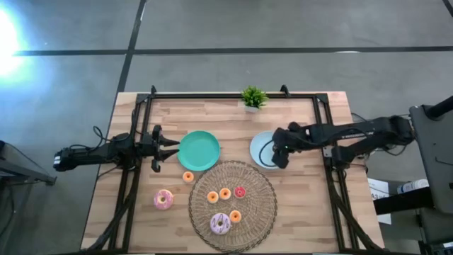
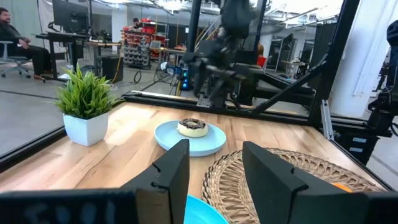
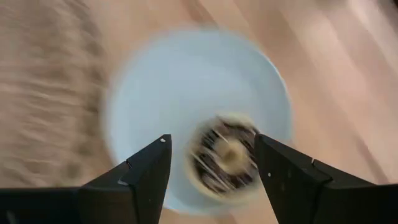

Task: Pick & Place donuts
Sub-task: Put the big purple doughnut on the light blue plate

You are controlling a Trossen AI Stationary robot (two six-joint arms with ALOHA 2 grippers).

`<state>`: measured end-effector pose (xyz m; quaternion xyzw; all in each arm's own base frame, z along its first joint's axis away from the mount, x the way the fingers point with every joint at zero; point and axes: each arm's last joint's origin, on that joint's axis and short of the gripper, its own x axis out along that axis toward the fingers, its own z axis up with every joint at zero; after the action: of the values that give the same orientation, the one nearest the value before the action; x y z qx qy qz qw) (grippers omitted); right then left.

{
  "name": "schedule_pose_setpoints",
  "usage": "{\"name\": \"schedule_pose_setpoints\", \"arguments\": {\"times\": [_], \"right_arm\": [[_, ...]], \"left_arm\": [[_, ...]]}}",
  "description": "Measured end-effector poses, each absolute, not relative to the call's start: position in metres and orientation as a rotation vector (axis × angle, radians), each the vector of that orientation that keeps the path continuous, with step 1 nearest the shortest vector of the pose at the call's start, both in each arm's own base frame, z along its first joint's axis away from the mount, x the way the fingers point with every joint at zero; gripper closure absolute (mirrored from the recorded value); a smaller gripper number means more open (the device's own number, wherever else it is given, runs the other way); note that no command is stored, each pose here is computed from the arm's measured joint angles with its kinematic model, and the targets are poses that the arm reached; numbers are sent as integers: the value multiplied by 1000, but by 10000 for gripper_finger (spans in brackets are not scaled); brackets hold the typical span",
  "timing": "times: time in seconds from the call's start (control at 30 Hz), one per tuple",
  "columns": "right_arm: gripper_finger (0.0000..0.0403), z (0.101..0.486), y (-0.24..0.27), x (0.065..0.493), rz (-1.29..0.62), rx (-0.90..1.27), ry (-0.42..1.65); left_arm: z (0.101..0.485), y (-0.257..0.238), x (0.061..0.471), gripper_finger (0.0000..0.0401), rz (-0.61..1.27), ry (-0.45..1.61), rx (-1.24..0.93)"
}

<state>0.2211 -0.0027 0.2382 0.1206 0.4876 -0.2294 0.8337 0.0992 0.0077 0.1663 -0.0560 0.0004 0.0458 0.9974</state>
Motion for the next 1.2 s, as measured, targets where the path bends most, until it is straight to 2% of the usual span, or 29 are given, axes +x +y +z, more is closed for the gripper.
{"name": "schedule_pose_setpoints", "arguments": {"times": [0.17, 0.33, 0.47, 0.6, 0.67, 0.97, 1.1, 1.2], "right_arm": [[182, 251, 19, 234, -356, 248, 944], [182, 249, 30, 243, -349, 326, 950], [182, 248, 38, 251, -271, 381, 940], [182, 244, 46, 264, -140, 474, 960], [182, 240, 48, 271, -108, 487, 976], [182, 227, 57, 309, -18, 349, 1055], [183, 224, 61, 325, 1, 278, 1120], [184, 226, 67, 332, 21, 224, 1153]], "left_arm": [[167, 8, 99, 277, 92, -5, -162], [167, 8, 99, 277, 97, -17, -238], [169, 8, 99, 277, 86, -46, -589], [169, 8, 99, 277, 69, -79, -1241], [169, 9, 99, 277, 110, -114, -1353], [169, 13, 98, 277, 239, -217, -1333], [169, 13, 99, 277, 217, -200, -1336], [172, 10, 99, 277, 132, -178, -1313]]}}
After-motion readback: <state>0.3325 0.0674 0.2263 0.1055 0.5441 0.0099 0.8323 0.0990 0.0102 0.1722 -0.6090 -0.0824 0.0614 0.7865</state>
